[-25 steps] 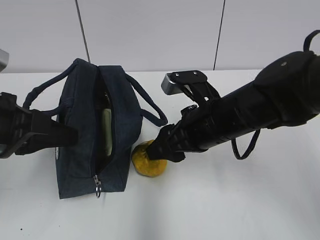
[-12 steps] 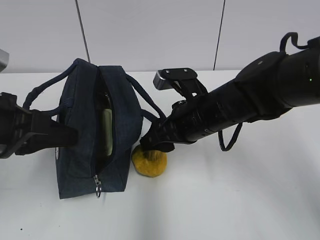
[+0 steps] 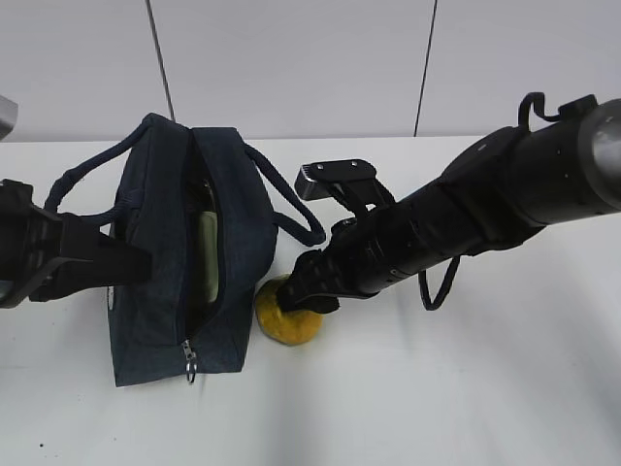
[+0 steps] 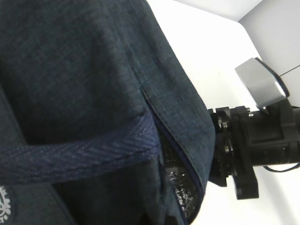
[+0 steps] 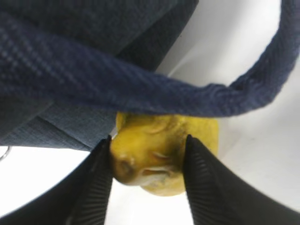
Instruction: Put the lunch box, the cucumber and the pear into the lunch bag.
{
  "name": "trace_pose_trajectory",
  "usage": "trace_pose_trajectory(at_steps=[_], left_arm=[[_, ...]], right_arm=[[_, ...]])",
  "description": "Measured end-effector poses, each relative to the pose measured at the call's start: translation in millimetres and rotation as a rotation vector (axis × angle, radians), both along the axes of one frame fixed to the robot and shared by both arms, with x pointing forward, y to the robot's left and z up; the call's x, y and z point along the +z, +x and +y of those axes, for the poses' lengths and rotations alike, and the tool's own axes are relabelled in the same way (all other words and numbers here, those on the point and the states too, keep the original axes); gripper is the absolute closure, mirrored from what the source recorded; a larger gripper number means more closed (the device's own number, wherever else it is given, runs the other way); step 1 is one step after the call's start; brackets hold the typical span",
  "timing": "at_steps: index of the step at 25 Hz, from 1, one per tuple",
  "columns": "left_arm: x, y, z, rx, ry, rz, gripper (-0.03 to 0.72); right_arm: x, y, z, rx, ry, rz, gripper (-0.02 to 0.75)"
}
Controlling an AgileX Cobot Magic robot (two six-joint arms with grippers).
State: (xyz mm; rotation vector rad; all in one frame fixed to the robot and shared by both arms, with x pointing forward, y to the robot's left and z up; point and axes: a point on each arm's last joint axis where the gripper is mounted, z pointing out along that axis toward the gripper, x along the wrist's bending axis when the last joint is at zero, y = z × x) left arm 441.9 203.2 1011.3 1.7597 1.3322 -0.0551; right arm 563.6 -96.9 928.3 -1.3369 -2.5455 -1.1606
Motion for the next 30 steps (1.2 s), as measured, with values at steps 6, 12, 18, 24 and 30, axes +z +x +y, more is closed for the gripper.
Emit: trace_pose_trajectory(at_steps=[6, 12, 18, 24, 30], left_arm=[[0.0, 0.0, 0.0, 0.0, 0.0, 0.0, 0.703], [0.0, 0.0, 0.0, 0.0, 0.0, 0.0, 0.703], [0.0, 0.0, 0.0, 0.0, 0.0, 0.0, 0.703], [0.0, 0.0, 0.0, 0.0, 0.0, 0.0, 0.703], [0.0, 0.0, 0.0, 0.0, 0.0, 0.0, 0.703]], right_arm=[[2.4, 3.2, 0.3, -0.016, 0.002, -0.015, 0.481], [1.5, -0.3, 1.0, 0.029, -0.008, 0.0, 0.491], [11.5, -10.2, -7.8, 0.1, -0.129, 0.018, 0.502], [27.4, -21.5, -17.0, 0.143, -0.211, 0.035, 0.505], [54.4, -31.8, -28.2, 0.126, -0.275, 0.015, 0.505]])
